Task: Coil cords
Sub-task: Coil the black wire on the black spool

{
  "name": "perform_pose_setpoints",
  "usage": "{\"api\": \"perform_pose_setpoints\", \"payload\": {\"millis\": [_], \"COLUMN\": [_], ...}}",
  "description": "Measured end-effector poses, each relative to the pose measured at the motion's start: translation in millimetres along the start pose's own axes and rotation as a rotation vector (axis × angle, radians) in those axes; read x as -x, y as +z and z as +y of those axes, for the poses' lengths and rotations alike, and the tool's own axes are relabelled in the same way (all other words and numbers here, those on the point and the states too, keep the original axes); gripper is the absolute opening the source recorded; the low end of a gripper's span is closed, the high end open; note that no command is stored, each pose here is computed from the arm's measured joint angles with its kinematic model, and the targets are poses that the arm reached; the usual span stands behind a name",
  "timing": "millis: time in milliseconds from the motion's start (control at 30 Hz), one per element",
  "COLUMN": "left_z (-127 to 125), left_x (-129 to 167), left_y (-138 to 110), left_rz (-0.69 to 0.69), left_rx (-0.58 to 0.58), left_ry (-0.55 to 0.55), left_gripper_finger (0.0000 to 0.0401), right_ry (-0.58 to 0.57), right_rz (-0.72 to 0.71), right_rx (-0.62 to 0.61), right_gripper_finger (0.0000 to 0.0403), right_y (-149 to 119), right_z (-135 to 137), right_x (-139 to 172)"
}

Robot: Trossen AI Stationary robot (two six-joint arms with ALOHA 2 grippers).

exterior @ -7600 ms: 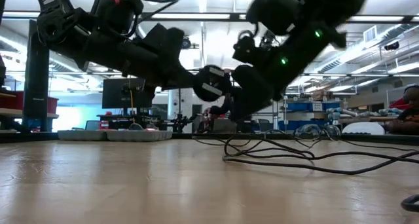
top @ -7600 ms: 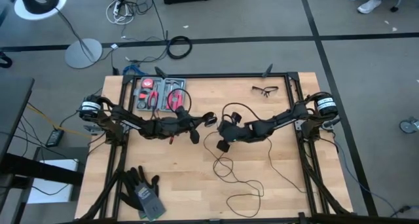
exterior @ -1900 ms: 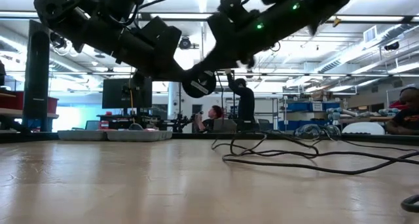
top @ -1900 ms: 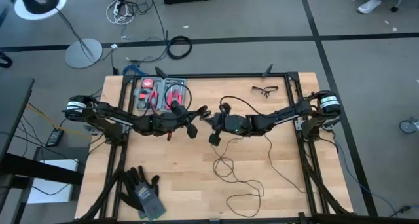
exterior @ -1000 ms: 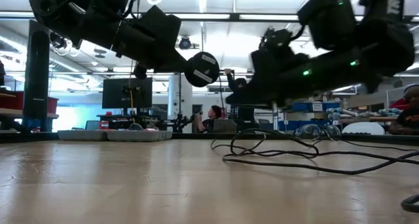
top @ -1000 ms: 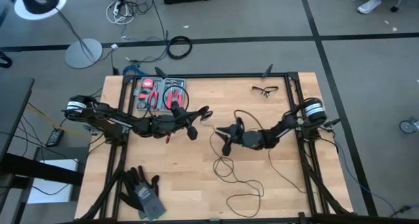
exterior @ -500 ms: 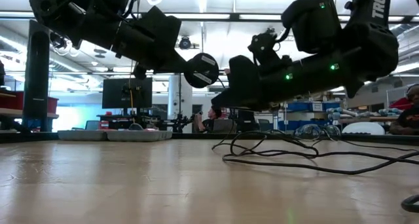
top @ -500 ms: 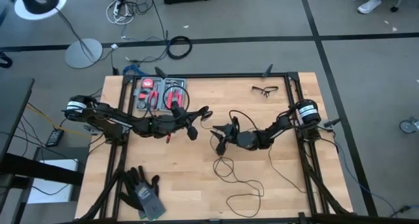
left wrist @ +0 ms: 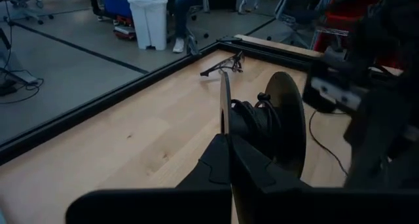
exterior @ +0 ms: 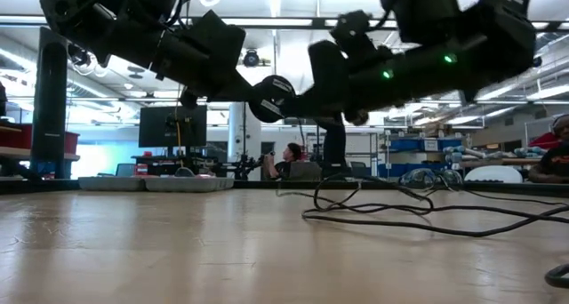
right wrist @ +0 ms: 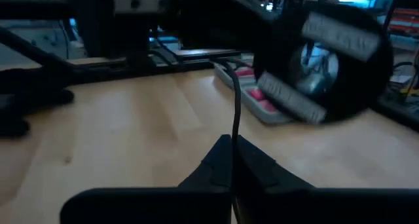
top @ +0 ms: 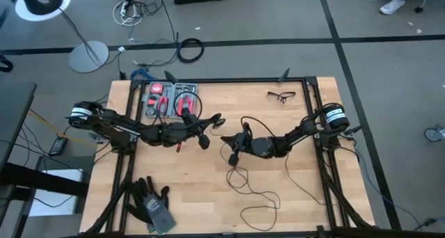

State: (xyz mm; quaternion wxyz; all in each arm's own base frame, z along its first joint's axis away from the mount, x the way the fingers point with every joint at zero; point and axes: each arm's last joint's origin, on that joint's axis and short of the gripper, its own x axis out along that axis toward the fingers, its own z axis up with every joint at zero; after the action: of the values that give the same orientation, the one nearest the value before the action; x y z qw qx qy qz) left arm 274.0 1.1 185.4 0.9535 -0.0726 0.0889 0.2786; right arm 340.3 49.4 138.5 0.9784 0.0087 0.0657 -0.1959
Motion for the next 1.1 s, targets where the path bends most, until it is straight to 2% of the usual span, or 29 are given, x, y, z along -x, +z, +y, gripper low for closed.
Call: {"api": "perform_pose_setpoints", "payload": {"millis": [267, 367, 533, 667, 833, 1100], "left_z": [1, 0, -2, -4, -5, 0], "left_x": [0, 0, 0, 0, 0, -2], "left_y": [-7, -8, -5, 2, 8, 11], "left_rz": [0.069, 0.083, 0.06, 0.003, -0.053, -0.085], "left_rx": [-0.01, -0.011, 0.012, 0.047, 0.078, 0.101], "left_ry": [-0.002, -0.035, -0.084, -0.123, -0.136, -0.071], "left_gripper_finger": [0.0, 0.0, 0.0, 0.0, 0.0, 0.0], "right_ry": [-0.058, -0.117, -0.229, -0.259, -0.177, -0.001], "right_rz": [-0.017, -0.001, 0.12, 0.24, 0.276, 0.125], "right_rx": [0.068, 0.07, 0.033, -0.037, -0.1, -0.126], "right_gripper_finger": [0.0001, 0.0001, 0.0001, 0.0, 0.0, 0.0], "right_y": [43, 55, 58, 43, 21, -3], "right_z": [-18, -29, -49, -56, -43, -14], "right_x": [-8, -5, 0, 1, -8, -32]}}
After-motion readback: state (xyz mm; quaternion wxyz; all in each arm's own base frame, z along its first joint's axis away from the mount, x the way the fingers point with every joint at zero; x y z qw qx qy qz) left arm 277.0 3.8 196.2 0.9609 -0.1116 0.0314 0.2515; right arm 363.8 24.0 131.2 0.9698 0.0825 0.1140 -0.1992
